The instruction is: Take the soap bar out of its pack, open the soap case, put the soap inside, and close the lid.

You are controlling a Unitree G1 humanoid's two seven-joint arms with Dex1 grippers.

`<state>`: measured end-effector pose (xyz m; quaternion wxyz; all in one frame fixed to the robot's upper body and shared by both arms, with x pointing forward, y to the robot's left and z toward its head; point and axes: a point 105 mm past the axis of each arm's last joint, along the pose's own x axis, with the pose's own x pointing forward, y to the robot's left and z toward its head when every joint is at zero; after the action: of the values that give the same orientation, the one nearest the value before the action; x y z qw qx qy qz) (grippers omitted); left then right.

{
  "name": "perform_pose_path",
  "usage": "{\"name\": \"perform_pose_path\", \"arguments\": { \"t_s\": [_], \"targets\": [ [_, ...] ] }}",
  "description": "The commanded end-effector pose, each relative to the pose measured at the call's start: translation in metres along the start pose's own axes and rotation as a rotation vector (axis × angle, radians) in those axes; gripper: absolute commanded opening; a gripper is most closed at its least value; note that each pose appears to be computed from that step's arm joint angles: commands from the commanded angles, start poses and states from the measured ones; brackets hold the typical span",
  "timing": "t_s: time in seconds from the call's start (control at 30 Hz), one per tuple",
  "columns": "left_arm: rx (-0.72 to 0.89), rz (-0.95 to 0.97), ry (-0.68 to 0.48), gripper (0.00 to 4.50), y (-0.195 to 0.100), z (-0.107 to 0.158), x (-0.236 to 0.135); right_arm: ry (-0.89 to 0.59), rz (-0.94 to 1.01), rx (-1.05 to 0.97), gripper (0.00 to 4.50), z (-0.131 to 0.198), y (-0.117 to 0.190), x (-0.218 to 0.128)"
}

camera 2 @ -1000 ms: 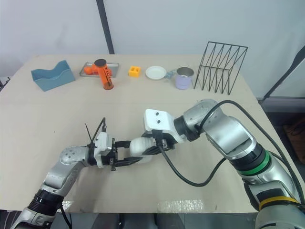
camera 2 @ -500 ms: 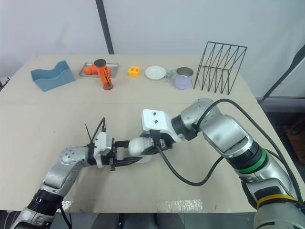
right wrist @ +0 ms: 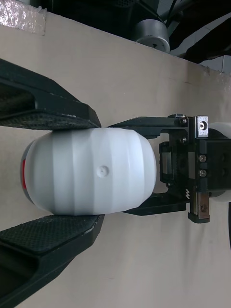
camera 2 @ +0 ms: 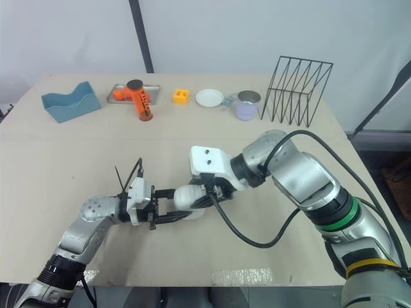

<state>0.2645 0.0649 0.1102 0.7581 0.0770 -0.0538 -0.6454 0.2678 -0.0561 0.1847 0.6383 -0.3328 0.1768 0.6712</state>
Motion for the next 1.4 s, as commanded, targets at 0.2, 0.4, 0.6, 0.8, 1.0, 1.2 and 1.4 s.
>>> {"name": "perform_pose_path", "arguments": {
  "t_s": [0.2,0.4,0.6,0.8,1.0,1.2,1.4],
  "targets": [
    [0.051,-0.033,-0.028,1.97,-0.004,0.01,0.004,0.051,0.04,0.073,1.85,-0.011,0.003,0.001],
    [0.051,-0.036,-0.029,1.97,-0.005,0.01,0.004,0.056,0.055,0.068,1.85,-0.01,0.004,0.003],
    [0.05,-0.038,-0.031,1.97,-0.004,0.01,0.005,0.06,0.071,0.063,1.85,-0.007,0.005,0.005],
    [0.049,-0.036,-0.032,1.97,-0.004,0.01,0.006,0.078,0.081,0.065,1.85,-0.007,0.007,0.008],
    [0.049,-0.036,-0.033,1.97,-0.003,0.01,0.006,0.105,0.074,0.062,1.85,-0.012,0.007,0.01],
    [0.048,-0.041,-0.033,1.97,-0.003,0.01,0.006,0.122,0.08,0.045,1.85,-0.012,0.01,0.012],
    [0.05,-0.046,-0.033,1.97,-0.003,0.011,0.006,0.135,0.071,0.033,1.85,-0.011,0.009,0.014]
  ]
}}
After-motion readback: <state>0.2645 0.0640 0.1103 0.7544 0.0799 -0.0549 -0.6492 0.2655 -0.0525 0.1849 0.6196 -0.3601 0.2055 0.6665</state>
